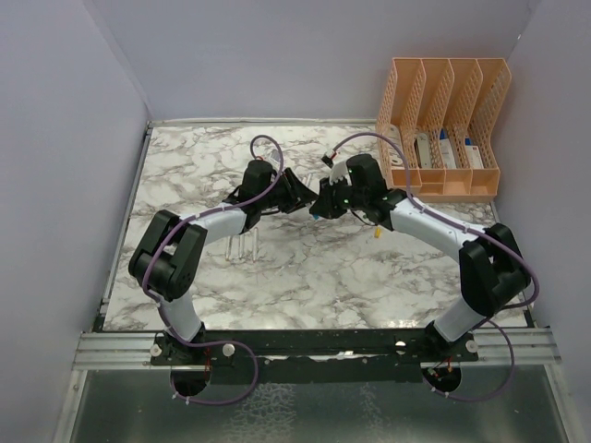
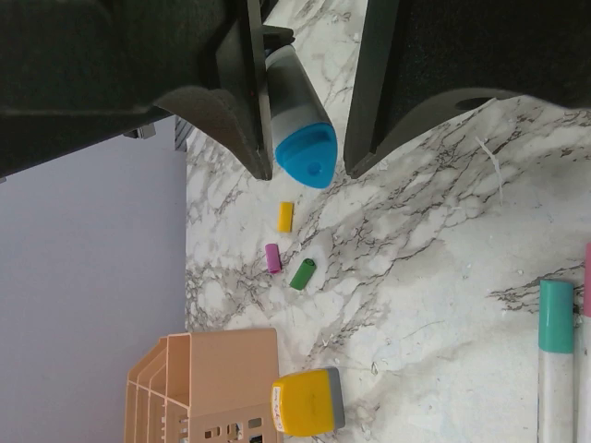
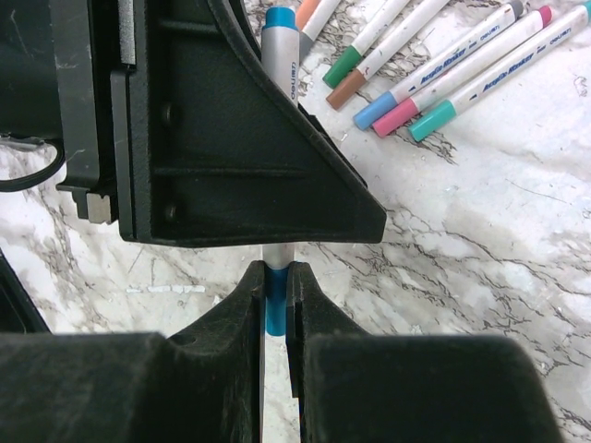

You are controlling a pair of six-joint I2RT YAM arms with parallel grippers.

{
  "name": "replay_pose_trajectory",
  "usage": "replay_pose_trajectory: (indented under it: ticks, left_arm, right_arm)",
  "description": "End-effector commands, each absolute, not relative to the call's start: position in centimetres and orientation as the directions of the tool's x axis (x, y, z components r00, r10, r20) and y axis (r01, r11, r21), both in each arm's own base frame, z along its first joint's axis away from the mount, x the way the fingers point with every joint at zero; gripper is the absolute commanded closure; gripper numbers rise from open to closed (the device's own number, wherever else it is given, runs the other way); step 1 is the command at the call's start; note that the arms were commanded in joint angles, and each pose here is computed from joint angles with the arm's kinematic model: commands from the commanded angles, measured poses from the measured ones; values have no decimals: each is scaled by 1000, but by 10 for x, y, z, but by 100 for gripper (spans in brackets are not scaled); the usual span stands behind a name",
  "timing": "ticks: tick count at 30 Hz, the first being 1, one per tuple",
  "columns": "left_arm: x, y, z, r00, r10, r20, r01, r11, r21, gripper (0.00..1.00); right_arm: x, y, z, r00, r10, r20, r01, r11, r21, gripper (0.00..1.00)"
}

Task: Open the pen caps

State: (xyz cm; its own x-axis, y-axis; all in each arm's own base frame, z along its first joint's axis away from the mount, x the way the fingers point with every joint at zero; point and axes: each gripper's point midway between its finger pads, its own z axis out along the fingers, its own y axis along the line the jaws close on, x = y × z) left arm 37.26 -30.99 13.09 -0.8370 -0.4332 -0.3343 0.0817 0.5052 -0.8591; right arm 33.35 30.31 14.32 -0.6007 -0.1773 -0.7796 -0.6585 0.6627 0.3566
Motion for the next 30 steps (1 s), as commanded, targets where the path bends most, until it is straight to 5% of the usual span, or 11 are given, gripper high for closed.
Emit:
replay_pose_trajectory:
  ticks: [1,5,9,15,19,25,30]
  left_arm:
    - [376,-313,156,-807,-456,-377,134,479,-867,63]
    - [376,-313,158,-806,-456,-376,138,474,-870,75]
    - [375,-314,159,-809,-455,-372,140,466,-873,100]
    - [375,-314,163,-806,-461,-372,142,460,-877,100]
    - [375,-313,177,-792,-473,-385,160,449,-879,100]
    - [376,-313,184,-784,-481,-394,170,443,-880,100]
    - [376,-313,185,-784,-480,-393,171,442,-881,100]
  right_arm:
    - [335,314,150,-603,-177,-778,-668,644,372,99]
    - [335,318,147,-610,-182,-771,-668,642,376,99]
    - [334,321,146,-613,-185,-768,-670,637,382,99]
    - [332,327,138,-634,-213,-743,-677,617,401,68]
    - [331,328,133,-640,-227,-734,-675,621,397,62]
    - [328,327,131,-642,-232,-730,-674,624,394,63]
    - [327,322,132,-641,-223,-735,-665,640,385,91]
